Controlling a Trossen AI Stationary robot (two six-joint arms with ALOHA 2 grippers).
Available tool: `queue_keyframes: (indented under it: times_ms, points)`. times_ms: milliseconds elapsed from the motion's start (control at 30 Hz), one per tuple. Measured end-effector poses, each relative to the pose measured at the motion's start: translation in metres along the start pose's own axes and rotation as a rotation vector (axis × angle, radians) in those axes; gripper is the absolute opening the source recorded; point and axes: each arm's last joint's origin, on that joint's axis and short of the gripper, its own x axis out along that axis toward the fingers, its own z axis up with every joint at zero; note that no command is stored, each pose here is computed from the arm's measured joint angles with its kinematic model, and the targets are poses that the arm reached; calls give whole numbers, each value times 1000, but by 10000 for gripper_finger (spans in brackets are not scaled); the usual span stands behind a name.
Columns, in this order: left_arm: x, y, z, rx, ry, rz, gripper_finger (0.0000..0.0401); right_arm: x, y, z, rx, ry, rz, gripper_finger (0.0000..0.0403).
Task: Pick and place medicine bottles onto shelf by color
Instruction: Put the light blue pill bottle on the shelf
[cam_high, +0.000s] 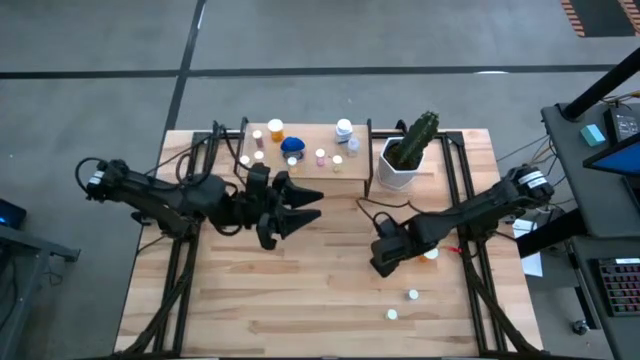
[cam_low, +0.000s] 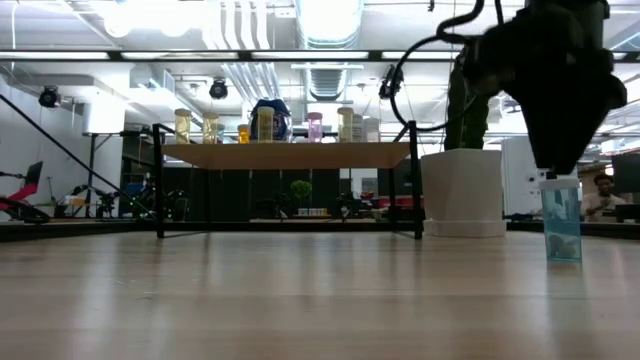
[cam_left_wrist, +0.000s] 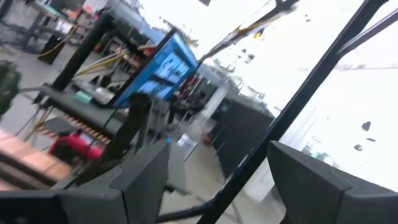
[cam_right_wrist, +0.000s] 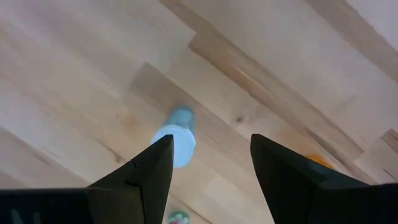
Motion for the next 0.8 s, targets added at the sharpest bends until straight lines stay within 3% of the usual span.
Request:
queue_keyframes:
  times_ms: [400,633,700,800]
  points:
    - [1,-2,2,-15,-38,-23,258,11,25,-3,-61,11,-9,203]
    - [0,-2,3,-16,-41,-25,258,10,20,1,-95,-10,-38,203]
    - [0,-2,3,-10,-38,-24,258,8,21,0,-236,-14,-26,203]
    - [0,1,-2,8,4,-9,258,8,25,-7,-635,-32,-13,203]
